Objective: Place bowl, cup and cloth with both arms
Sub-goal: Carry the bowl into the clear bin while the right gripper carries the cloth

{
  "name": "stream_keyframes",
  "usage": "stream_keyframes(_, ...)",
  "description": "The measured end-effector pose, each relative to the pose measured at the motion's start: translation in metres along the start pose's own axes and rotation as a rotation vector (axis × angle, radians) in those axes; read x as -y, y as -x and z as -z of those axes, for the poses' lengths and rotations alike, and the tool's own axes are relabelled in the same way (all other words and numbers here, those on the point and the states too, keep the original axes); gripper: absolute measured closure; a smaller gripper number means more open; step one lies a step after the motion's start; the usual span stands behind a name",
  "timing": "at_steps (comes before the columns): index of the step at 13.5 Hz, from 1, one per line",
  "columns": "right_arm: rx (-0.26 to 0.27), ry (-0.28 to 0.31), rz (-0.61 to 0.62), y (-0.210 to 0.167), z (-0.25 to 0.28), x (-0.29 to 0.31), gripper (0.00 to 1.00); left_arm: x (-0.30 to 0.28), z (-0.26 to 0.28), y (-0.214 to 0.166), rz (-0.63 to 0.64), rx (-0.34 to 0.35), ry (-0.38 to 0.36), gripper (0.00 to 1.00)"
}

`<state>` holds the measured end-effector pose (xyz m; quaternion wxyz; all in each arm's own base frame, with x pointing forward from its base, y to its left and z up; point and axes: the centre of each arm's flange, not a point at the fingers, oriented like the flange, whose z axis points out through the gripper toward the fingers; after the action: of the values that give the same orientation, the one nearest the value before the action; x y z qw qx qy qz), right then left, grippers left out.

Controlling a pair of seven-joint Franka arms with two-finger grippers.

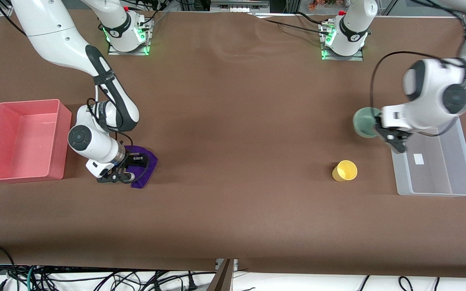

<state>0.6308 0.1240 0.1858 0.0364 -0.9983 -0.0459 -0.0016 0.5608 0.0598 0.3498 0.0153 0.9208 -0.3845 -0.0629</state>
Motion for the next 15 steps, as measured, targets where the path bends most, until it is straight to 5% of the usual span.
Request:
stream_keyframes(3, -0.025, 0.000, -0.002, -0.006, 0.019, -0.001, 0.72, 0.090, 0.015, 0.069, -0.010, -0.032, -0.015, 0.96)
stream_keyframes(5, 0.024, 0.008, -0.017, -0.013, 0.066, -0.014, 0.93, 0.141, -0.015, 0.107, 0.003, -0.031, 0.010, 0.96)
stream_keyframes(10, 0.227, 0.025, 0.052, 0.007, 0.253, -0.137, 0.93, 0.210, -0.098, 0.119, 0.025, -0.026, -0.014, 0.96)
stream_keyframes(13, 0.286, 0.009, 0.112, 0.055, 0.280, -0.272, 0.93, 0.217, -0.124, 0.117, 0.028, -0.027, -0.010, 0.93)
stream_keyframes(15, 0.320, -0.011, 0.110, 0.083, 0.263, -0.335, 0.93, 0.220, -0.118, 0.116, 0.029, -0.032, -0.020, 0.78)
